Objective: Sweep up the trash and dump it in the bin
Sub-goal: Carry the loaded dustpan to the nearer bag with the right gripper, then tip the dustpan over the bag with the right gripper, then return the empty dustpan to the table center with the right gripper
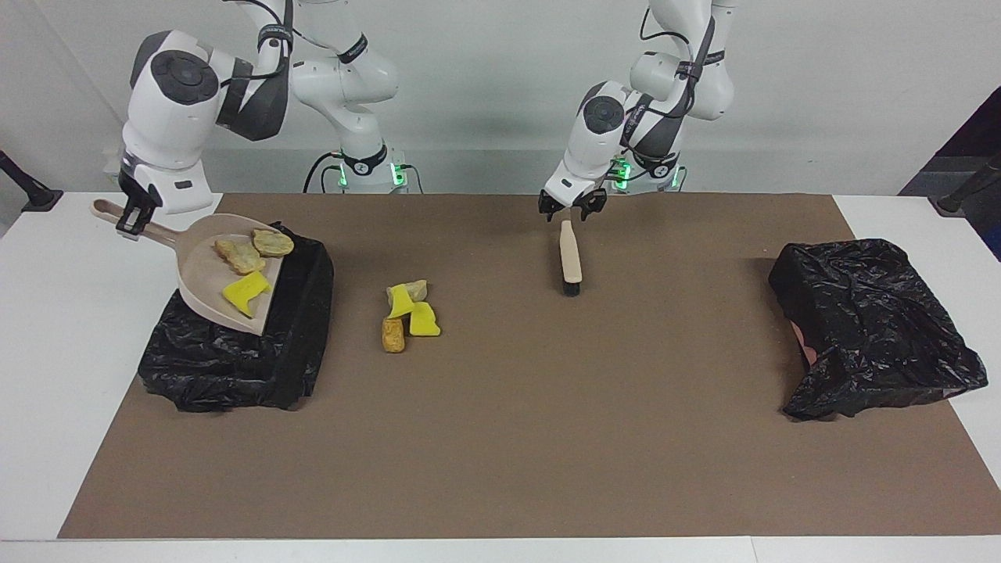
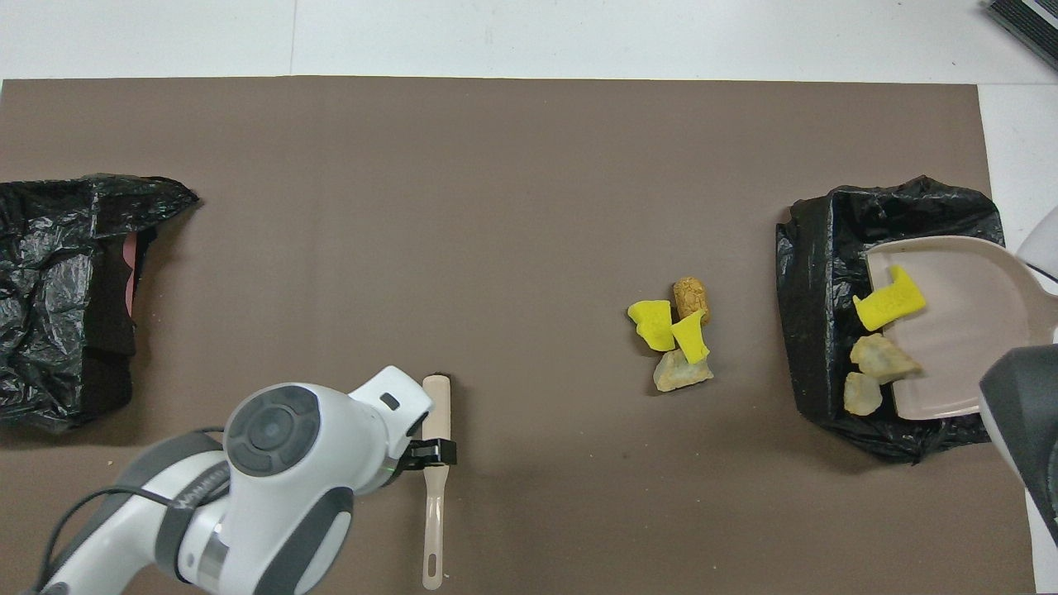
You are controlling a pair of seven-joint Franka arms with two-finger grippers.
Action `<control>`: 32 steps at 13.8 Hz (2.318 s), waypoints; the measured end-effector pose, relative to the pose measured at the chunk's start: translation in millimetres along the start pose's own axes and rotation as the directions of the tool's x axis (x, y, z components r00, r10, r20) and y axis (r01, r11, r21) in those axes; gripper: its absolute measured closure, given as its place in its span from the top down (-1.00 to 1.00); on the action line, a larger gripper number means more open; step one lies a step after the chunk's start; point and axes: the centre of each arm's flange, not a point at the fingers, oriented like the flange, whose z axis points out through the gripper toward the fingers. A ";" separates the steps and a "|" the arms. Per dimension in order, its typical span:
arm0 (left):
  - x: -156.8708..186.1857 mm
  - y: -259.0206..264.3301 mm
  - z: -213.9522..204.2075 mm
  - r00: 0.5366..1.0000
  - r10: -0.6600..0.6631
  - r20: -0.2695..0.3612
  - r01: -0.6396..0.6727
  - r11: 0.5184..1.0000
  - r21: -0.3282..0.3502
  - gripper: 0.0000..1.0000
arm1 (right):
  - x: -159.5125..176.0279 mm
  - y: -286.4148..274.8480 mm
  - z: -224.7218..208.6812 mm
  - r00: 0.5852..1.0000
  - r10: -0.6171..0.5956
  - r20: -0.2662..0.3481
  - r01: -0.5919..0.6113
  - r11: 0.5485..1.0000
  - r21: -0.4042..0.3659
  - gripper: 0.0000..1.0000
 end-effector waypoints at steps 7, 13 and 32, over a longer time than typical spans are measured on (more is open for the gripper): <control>88.0 -74.2 -146.9 0.986 0.131 -0.101 -0.126 0.991 0.051 1.00 | 8.4 -3.4 -44.3 0.992 -0.048 0.116 0.042 0.998 0.052 -0.37; 133.7 -158.9 -208.8 0.975 0.092 -0.203 -0.076 0.994 0.084 1.00 | 18.2 -36.9 -117.9 0.981 -0.049 0.186 0.023 0.990 0.137 -0.37; 105.5 -211.6 -238.6 0.984 0.119 -0.135 -0.098 0.984 0.148 1.00 | 394.5 0.1 -293.0 0.013 0.993 0.119 -0.708 -0.075 0.702 -0.37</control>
